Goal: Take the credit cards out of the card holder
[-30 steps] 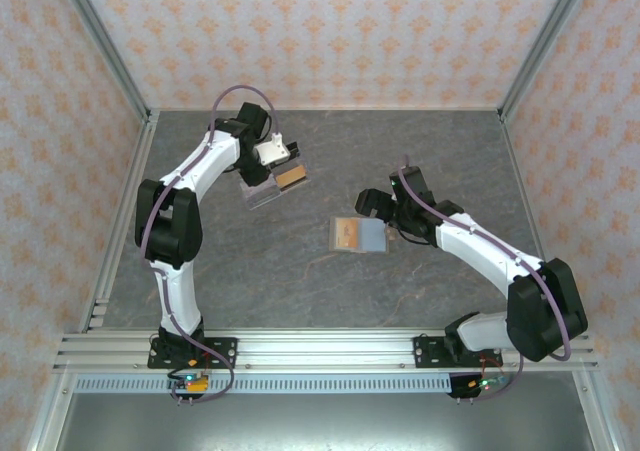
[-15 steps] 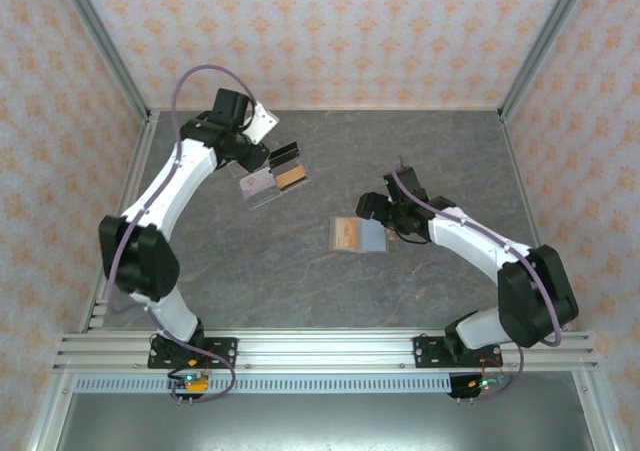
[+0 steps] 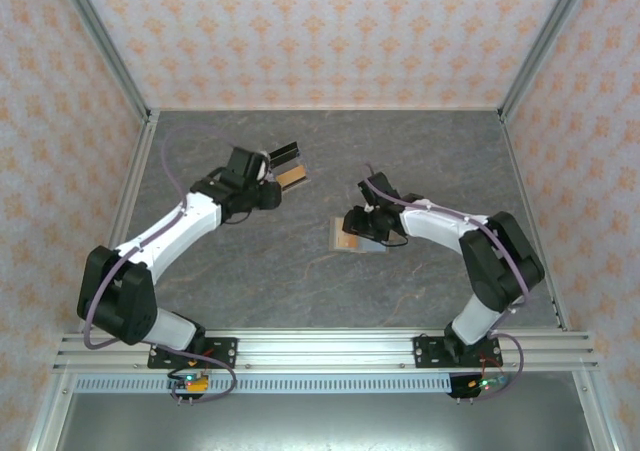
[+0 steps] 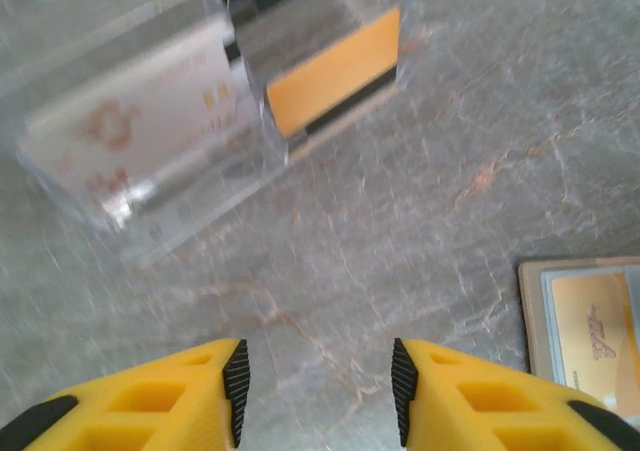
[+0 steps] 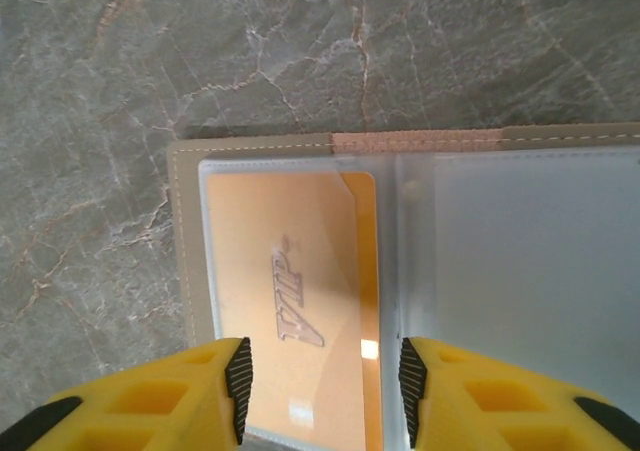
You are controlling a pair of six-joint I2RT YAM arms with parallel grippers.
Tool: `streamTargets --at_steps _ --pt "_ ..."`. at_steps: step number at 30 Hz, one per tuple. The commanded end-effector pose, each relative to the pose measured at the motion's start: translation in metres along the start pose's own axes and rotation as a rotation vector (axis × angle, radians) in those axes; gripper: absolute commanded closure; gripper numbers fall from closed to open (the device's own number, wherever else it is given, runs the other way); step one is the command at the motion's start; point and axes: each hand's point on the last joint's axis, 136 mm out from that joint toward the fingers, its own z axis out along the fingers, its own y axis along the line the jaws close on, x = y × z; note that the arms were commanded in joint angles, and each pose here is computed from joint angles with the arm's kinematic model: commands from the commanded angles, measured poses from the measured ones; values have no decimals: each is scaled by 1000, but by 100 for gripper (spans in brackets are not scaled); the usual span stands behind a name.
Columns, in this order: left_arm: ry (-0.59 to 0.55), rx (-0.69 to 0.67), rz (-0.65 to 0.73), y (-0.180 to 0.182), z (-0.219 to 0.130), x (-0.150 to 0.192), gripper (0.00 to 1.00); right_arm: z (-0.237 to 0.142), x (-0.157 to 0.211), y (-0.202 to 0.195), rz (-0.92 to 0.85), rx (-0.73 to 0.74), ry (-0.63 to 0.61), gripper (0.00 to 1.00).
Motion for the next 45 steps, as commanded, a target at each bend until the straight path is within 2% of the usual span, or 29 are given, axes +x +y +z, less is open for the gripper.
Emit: streamTargets --at_steps 1,5,8,18,25,32,45 --pt "-105 -50 -155 5 -3 -4 53 4 -8 11 3 -35 -7 58" --pt "-66 -80 -196 -3 9 22 53 8 -7 7 2 -32 -12 62" --pt "-73 -58 -173 -23 16 34 53 10 -9 2 21 -49 -18 65" --pt "28 145 -181 -103 43 61 55 9 -13 -10 63 -80 -22 69" --pt "122 246 -156 -155 64 71 62 8 -13 -10 69 -110 -22 75" --pt "148 186 -161 -156 80 71 73 7 -13 -15 81 -109 -27 78" --pt "208 112 -151 -148 98 85 79 5 -12 -16 80 -116 -25 81"
